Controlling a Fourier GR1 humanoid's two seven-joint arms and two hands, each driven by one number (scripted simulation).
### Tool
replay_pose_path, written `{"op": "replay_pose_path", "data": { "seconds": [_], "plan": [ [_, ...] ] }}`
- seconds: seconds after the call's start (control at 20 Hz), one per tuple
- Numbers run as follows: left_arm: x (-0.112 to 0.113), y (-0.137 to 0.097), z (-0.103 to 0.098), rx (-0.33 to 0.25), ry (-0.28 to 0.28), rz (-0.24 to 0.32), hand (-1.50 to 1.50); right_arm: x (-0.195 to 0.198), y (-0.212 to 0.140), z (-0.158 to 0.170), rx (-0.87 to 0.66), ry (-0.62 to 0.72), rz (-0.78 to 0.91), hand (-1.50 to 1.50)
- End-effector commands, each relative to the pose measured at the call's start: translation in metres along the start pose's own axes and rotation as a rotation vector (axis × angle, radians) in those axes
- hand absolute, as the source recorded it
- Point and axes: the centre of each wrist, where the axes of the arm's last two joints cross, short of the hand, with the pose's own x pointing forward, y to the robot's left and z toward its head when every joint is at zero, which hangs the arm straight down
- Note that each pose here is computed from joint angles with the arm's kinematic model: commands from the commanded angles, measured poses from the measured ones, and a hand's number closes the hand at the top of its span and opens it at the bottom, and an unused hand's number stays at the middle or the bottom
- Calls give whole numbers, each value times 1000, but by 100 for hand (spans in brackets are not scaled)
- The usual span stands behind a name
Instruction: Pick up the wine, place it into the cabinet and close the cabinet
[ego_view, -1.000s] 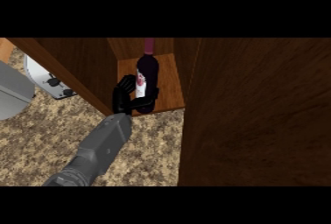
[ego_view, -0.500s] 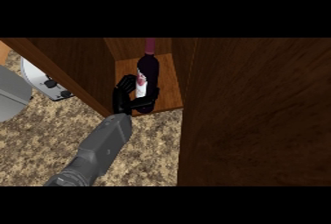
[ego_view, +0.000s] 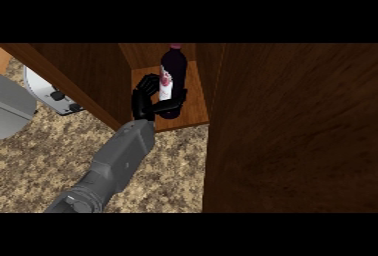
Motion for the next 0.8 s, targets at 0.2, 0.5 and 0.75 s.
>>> {"op": "replay_pose_path", "data": {
  "seconds": [0.2, 0.5, 0.75],
  "plan": [
    [31, -24, -16, 28, -11, -15, 150, 3, 0, 5, 16, -22, -16, -150],
    [45, -34, -23, 35, -14, -19, 150, 0, -4, 4, -3, -10, 14, -150],
    [57, -42, -28, 38, 43, -12, 150, -4, -7, 8, -5, -11, 5, -150]
  ]
}}
